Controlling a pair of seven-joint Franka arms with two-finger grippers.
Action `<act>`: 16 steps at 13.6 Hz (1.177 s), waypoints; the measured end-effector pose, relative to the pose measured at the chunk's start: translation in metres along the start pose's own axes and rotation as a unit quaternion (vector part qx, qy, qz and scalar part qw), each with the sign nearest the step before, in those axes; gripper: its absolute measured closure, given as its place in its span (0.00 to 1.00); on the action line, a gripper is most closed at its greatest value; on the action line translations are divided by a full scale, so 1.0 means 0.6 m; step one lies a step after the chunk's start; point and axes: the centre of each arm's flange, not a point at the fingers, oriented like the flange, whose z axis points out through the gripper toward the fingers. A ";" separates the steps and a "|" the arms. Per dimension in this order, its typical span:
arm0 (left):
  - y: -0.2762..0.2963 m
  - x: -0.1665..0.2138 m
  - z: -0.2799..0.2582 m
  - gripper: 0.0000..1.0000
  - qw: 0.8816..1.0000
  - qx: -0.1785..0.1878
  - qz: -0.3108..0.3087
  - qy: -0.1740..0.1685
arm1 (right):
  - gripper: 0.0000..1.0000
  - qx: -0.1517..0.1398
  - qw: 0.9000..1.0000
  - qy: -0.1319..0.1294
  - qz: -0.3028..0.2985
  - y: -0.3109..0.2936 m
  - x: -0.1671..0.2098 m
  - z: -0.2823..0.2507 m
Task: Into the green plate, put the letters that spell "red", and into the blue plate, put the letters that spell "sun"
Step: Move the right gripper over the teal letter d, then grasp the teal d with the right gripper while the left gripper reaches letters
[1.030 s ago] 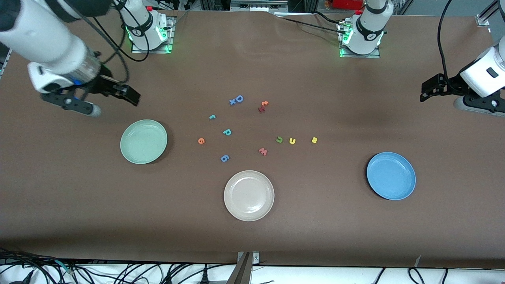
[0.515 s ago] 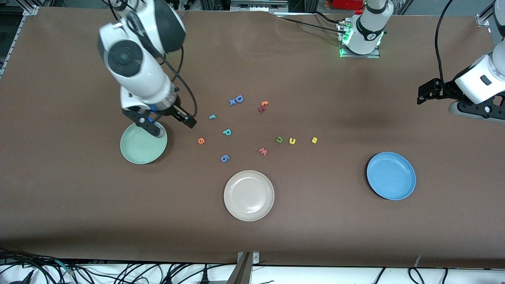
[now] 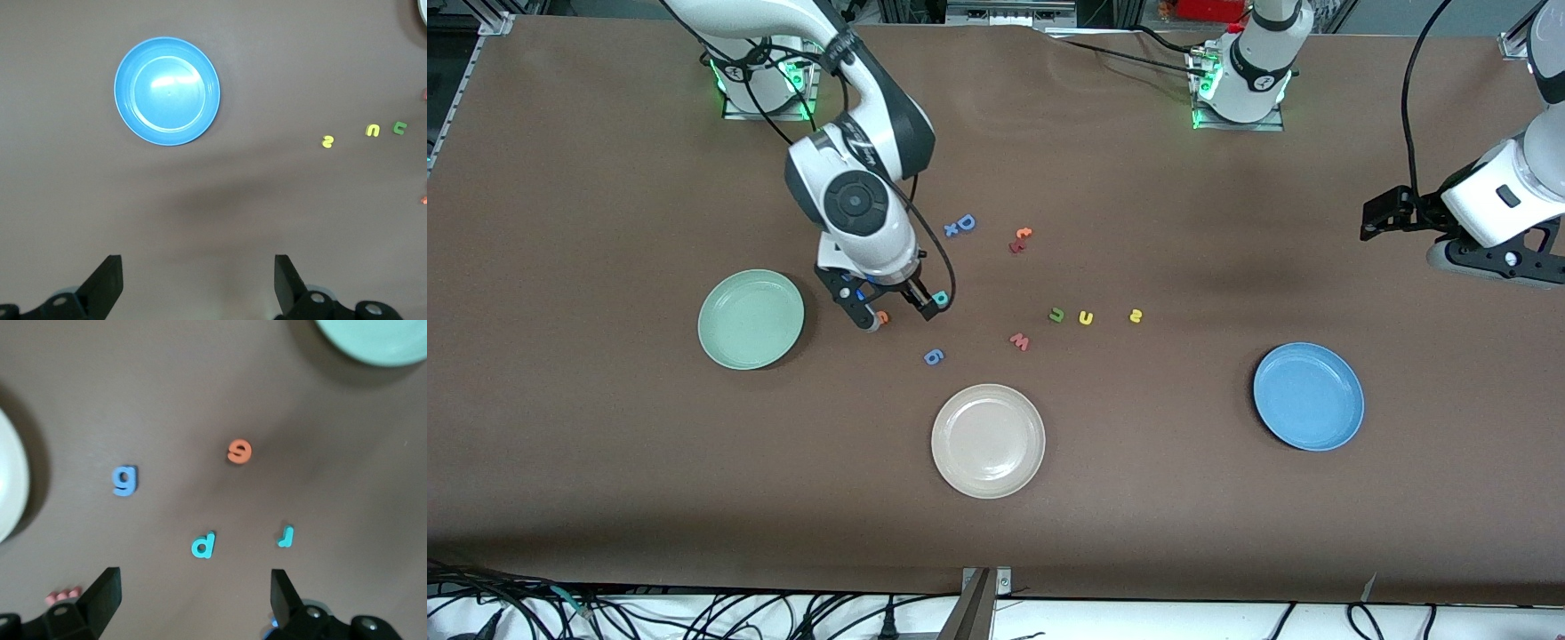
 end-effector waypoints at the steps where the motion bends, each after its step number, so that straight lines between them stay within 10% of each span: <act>1: 0.003 -0.002 0.003 0.00 1.000 -0.001 0.002 -0.008 | 0.01 -0.003 1.000 0.000 0.006 0.000 -0.006 0.023; 16: 0.195 0.048 0.122 0.00 1.000 -0.006 0.018 0.007 | 0.04 0.074 0.996 -0.001 0.057 0.041 -0.062 0.213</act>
